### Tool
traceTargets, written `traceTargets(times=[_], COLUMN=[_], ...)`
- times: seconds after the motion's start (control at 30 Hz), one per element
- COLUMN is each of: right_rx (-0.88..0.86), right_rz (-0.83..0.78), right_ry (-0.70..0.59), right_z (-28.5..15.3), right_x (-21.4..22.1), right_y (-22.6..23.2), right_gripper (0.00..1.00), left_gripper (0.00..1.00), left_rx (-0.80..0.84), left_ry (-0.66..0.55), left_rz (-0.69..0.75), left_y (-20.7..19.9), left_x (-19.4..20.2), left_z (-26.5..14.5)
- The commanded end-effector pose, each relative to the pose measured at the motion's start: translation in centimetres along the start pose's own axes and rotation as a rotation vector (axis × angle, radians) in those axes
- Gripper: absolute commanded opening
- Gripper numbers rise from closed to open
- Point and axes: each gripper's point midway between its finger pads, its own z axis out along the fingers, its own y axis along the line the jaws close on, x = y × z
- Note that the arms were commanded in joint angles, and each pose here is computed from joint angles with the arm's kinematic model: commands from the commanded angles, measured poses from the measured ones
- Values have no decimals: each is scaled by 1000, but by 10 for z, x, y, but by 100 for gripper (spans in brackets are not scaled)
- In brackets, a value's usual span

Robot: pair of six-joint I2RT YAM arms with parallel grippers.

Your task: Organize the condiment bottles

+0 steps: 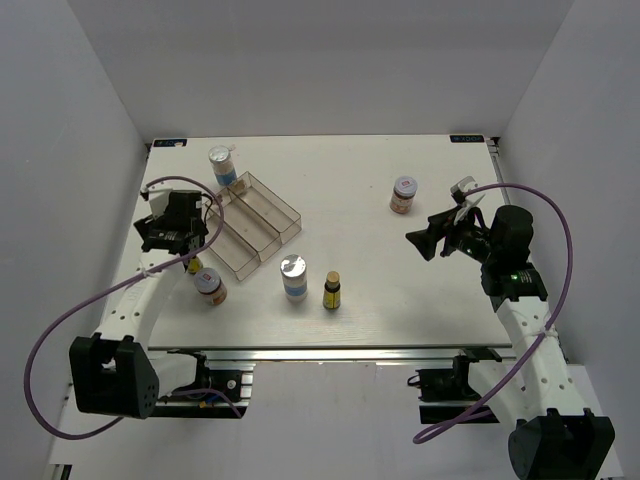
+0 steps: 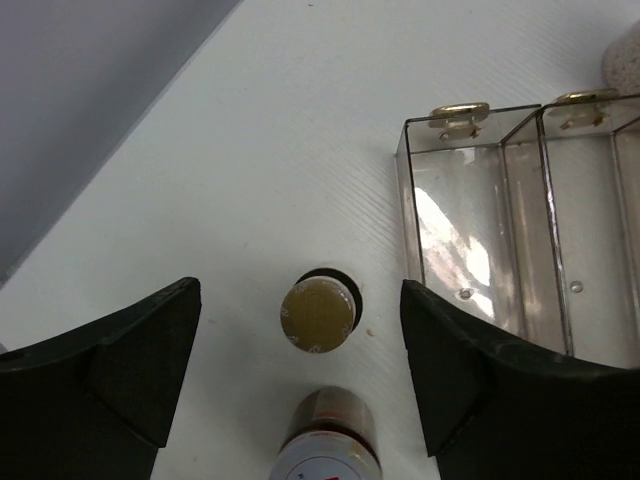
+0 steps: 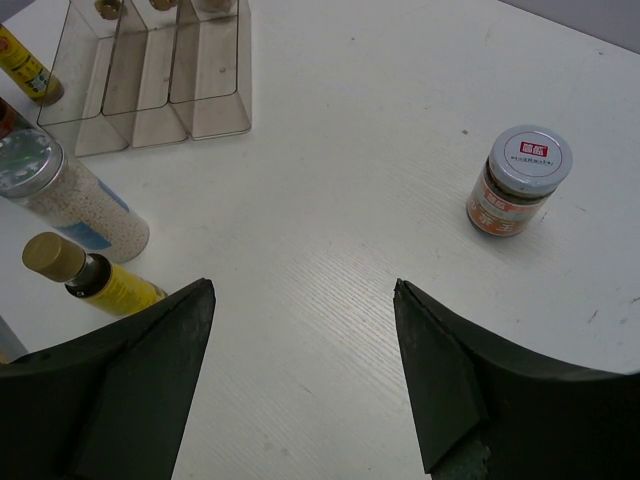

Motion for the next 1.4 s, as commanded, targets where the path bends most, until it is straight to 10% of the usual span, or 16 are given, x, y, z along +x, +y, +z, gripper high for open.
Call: traceTargets(times=[0.0, 0.7, 0.97, 1.17, 1.37], right_rx=[-5, 6, -2, -2, -11], right_rz=[-42, -47, -48, -53, -49], right_ry=[-50, -41, -37, -36, -32], right_z=[-4, -3, -3, -3, -2], right_x=[-25, -24, -24, -24, -23], right_y=[4, 1, 2, 2, 3], right_gripper=[78, 79, 79, 79, 79], left_gripper=[82, 69, 43, 3, 0], left_rx=[37, 119, 102, 68, 87], left_ry=[1, 89, 75, 23, -98], left_rz=[-24, -19, -17, -16, -46], left_y=[-7, -15, -15, -2, 8], left_x=[-5, 17, 12, -4, -53], left_z=[10, 21, 24, 15, -13])
